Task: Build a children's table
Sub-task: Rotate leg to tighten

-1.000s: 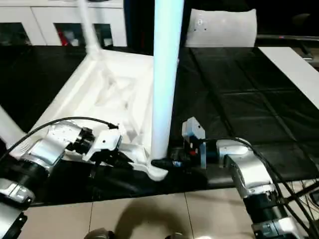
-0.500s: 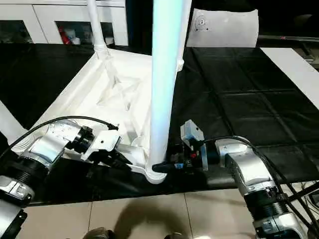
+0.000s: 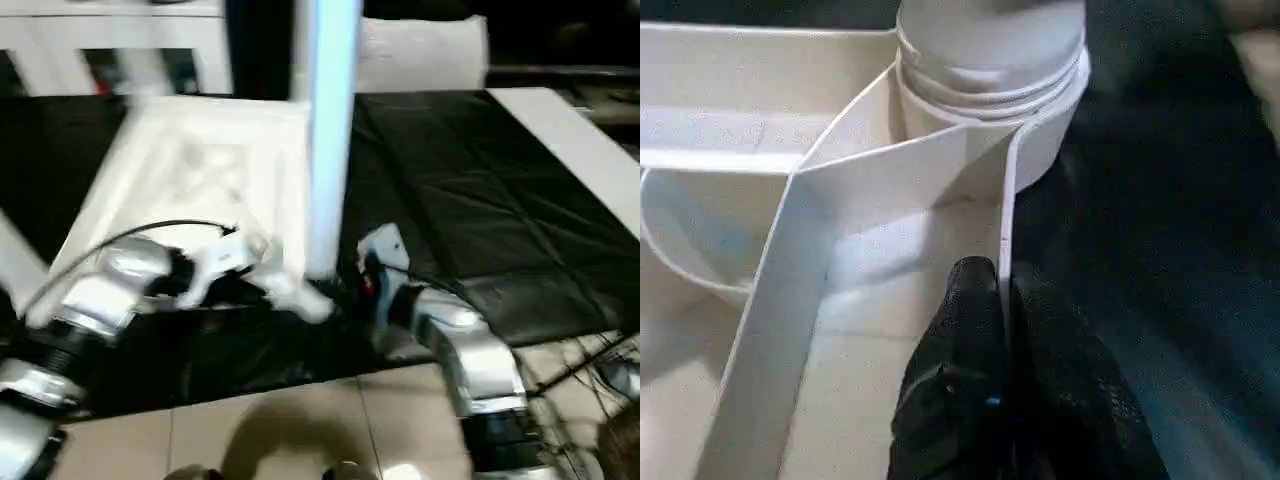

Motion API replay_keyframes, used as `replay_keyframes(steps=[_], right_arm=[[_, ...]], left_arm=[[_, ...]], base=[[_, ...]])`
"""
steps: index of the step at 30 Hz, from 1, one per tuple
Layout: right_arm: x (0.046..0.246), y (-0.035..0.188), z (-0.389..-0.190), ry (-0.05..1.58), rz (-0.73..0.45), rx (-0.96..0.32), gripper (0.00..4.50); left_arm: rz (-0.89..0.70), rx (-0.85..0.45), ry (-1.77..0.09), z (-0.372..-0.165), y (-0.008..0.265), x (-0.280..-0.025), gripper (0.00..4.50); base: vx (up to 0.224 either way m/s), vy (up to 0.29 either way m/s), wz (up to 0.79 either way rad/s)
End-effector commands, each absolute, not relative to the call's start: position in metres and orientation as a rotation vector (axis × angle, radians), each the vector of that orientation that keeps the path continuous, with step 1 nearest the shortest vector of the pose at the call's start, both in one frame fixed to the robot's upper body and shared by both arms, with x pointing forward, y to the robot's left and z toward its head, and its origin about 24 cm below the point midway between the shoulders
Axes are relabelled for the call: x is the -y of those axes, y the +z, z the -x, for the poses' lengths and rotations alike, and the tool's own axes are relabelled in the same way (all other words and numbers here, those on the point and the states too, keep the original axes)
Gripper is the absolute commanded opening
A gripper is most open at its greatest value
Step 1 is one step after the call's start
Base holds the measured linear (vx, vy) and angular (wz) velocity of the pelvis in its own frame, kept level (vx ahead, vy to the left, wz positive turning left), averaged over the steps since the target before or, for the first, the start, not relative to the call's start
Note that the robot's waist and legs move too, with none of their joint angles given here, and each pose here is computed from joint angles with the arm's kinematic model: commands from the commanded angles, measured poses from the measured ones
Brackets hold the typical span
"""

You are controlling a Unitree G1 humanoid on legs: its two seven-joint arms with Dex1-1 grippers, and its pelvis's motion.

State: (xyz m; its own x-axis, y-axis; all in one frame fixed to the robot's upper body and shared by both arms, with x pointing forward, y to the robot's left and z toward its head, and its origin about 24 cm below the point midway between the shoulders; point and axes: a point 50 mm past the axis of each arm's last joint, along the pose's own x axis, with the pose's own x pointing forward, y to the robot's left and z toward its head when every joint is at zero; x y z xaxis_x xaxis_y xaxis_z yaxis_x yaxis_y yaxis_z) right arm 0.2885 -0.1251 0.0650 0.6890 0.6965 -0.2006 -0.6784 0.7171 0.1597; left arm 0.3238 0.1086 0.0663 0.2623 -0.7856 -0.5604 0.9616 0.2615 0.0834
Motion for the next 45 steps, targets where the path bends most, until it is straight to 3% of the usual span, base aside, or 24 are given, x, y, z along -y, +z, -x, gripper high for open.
replay_keyframes(steps=[1,6,8,9,10,12,15,18,20,23,24,27,29,36,37,41,42,45], right_arm=[[0.073,0.047,-0.280,0.831,-0.132,-0.375,1.97],[0.049,0.050,-0.293,0.642,-0.188,-0.382,1.96],[0.047,0.053,-0.293,0.646,-0.199,-0.358,1.96],[0.048,0.054,-0.293,0.646,-0.206,-0.345,2.51],[0.050,0.056,-0.293,0.645,-0.213,-0.327,2.65],[0.056,0.058,-0.293,0.643,-0.223,-0.297,2.65],[0.066,0.060,-0.292,0.657,-0.204,-0.264,3.10],[0.086,0.062,-0.291,0.668,-0.174,-0.242,3.18],[0.097,0.066,-0.290,0.697,-0.151,-0.217,3.51],[0.117,0.073,-0.287,0.805,-0.077,-0.179,3.69],[0.123,0.073,-0.285,0.853,-0.034,-0.178,3.96],[0.130,0.073,-0.282,0.930,0.017,-0.189,4.05],[0.134,0.073,-0.280,0.980,0.046,-0.201,4.39],[0.148,0.077,-0.275,1.239,0.108,-0.238,4.46],[0.149,0.079,-0.276,1.282,0.097,-0.245,4.19],[0.150,0.081,-0.277,1.319,0.093,-0.251,4.08],[0.151,0.082,-0.277,1.365,0.089,-0.264,3.78],[0.152,0.081,-0.277,1.409,0.084,-0.275,3.64]], left_arm=[[-0.394,-0.311,-1.202,-0.324,0.082,-0.066,0.00],[-0.354,-0.317,-1.059,-0.326,0.082,-0.042,0.00],[-0.378,-0.306,-1.041,-0.327,0.082,-0.041,0.00],[-0.379,-0.306,-1.041,-0.327,0.082,-0.041,0.00],[-0.380,-0.305,-1.039,-0.327,0.082,-0.042,0.00],[-0.386,-0.304,-1.051,-0.327,0.081,-0.045,0.00],[-0.408,-0.297,-1.062,-0.328,0.080,-0.053,0.00],[-0.440,-0.292,-1.105,-0.327,0.077,-0.067,0.00],[-0.448,-0.304,-1.136,-0.326,0.075,-0.075,0.00],[-0.487,-0.296,-1.242,-0.322,0.073,-0.091,0.00],[-0.520,-0.293,-1.293,-0.319,0.071,-0.095,0.00],[-0.552,-0.299,-1.360,-0.316,0.070,-0.102,0.00],[-0.555,-0.306,-1.409,-0.313,0.069,-0.105,0.00],[-0.581,-0.356,-1.638,-0.303,0.068,-0.120,0.00],[-0.595,-0.366,-1.678,-0.301,0.067,-0.121,0.00],[-0.600,-0.368,-1.707,-0.301,0.067,-0.122,0.00],[-0.611,-0.372,-1.738,-0.301,0.068,-0.122,0.00],[-0.643,-0.378,-1.775,-0.300,0.069,-0.123,0.00]], base=[[0.000,0.000,0.00],[0.000,0.000,0.00],[0.000,0.000,0.00],[0.000,0.000,0.00],[0.000,0.000,0.00],[0.000,0.000,0.00],[0.000,0.000,0.00],[0.000,0.000,0.00],[0.000,0.000,0.00],[0.000,0.000,0.00],[0.000,0.000,0.00],[0.000,0.000,0.00],[0.000,0.000,0.00],[0.000,0.000,0.00],[0.000,0.000,0.00],[0.000,0.000,0.00],[0.000,0.000,0.00],[0.000,0.000,0.00]])
